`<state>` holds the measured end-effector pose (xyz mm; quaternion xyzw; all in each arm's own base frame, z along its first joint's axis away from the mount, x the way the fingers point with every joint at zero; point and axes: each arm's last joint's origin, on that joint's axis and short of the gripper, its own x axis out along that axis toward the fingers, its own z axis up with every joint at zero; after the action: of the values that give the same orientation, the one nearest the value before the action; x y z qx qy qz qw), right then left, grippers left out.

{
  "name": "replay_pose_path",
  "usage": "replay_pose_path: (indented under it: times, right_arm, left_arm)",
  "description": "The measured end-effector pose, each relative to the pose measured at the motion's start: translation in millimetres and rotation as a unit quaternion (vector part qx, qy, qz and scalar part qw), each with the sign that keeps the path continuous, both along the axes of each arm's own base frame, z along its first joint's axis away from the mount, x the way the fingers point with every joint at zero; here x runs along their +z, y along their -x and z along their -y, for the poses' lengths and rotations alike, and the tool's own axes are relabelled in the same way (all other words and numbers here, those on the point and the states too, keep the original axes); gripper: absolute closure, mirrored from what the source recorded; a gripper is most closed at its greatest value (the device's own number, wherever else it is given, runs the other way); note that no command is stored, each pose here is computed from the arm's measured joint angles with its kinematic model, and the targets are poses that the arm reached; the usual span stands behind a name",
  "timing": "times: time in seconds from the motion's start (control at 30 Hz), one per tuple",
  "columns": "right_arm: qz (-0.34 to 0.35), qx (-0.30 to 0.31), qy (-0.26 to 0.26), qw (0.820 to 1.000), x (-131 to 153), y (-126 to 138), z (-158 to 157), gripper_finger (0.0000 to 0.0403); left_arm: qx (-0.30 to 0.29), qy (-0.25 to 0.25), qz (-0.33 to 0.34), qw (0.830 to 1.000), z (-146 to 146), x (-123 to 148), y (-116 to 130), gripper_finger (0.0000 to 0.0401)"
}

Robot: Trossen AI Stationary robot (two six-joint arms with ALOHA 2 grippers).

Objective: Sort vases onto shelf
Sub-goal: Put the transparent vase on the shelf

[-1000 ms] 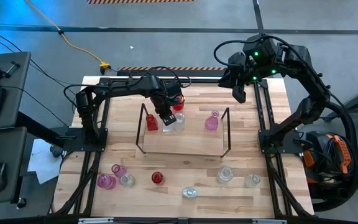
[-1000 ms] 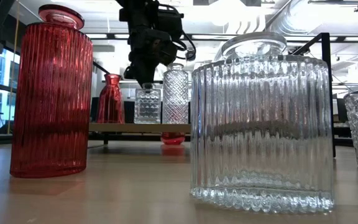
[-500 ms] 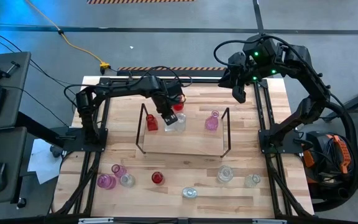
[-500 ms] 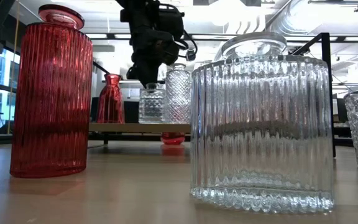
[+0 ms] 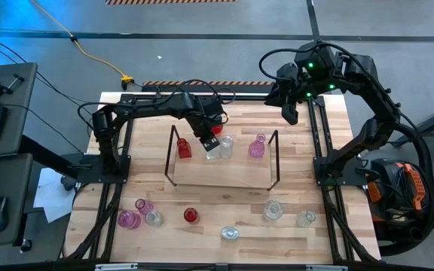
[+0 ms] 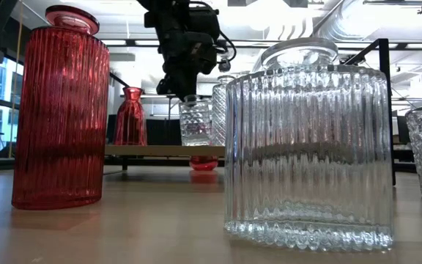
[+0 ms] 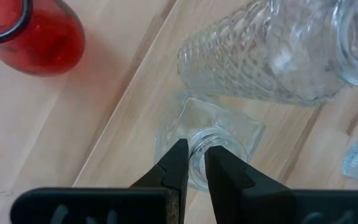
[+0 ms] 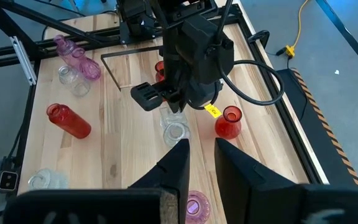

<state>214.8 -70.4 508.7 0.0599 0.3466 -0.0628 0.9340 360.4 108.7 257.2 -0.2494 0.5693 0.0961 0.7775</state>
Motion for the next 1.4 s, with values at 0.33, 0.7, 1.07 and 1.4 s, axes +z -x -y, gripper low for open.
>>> replay_pose_path:
  times: [0.33,0.7,1.07,1.4]
  right_arm:
    - [0.0,0.0,0.0,1.0,0,0,0,0.0346]
    - [0.001,0.002,-0.002,1.0,0,0,0,0.0346]
    - [-0.002,0.002,-0.008,1.0,-1,0,0,0.0346]
    - [-0.001,0.006,-0.011,1.0,0,0,-1,0.0346]
  left_arm:
    - [-0.017,-0.006,0.033,0.999,0,2,-6,0.0364]
    - [-0.018,-0.006,0.028,0.999,4,2,-6,0.0364]
    - [-0.027,-0.018,-0.017,0.999,5,-1,2,0.0364]
    - [-0.027,-0.018,-0.017,0.999,5,-1,2,0.0341]
